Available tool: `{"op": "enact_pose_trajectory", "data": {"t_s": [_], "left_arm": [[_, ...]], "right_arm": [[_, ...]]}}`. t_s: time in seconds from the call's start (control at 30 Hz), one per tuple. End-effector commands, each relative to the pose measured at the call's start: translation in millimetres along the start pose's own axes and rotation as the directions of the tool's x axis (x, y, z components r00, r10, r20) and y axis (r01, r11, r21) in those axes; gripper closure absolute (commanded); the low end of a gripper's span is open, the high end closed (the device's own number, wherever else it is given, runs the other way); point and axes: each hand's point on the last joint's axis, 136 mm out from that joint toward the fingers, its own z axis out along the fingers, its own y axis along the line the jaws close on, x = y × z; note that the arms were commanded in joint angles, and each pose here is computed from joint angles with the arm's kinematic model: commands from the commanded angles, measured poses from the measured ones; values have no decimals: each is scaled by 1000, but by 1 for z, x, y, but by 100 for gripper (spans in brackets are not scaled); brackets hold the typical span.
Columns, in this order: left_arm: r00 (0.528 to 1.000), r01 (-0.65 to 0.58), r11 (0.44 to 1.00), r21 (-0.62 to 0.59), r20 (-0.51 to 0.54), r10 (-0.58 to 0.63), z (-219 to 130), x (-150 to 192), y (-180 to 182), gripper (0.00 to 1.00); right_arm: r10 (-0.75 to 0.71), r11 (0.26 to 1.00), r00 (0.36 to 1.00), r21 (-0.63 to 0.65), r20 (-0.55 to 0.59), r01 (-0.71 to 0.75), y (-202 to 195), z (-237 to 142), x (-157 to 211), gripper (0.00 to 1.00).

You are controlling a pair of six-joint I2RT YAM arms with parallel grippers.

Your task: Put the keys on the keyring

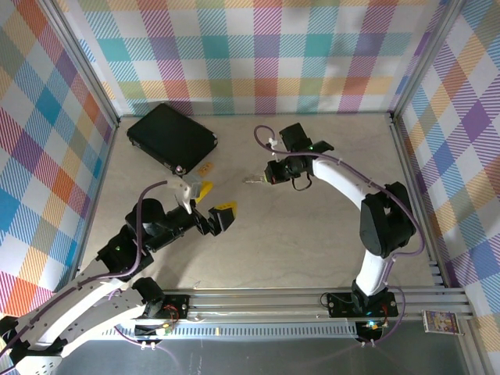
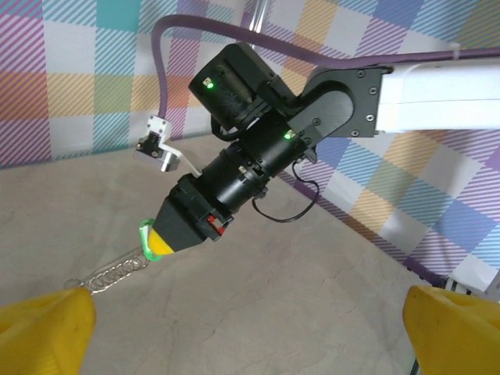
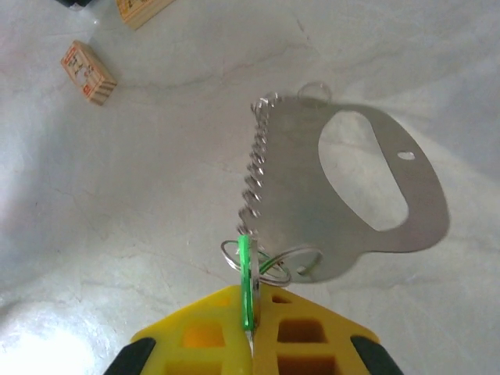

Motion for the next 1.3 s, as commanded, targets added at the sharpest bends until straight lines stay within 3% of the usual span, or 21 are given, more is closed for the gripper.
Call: {"op": "enact_pose_trajectory", "data": {"t_s": [0.0,0.83,1.27], "left_arm": [[999,5,1000,3,37,-5,1,-7,-1,0],[1000,1,1000,-9,6,-1,16,10,5,0],[1000,8,1000,-13,-14,-8,26,18,8,0]], "right_arm": [[31,998,999,-53,-5,-32,6,2,11,100],[191,979,969,-35,-158,-199,2,15,143,100],[248,967,947,-5,-202,-254,1,21,192,100]]}}
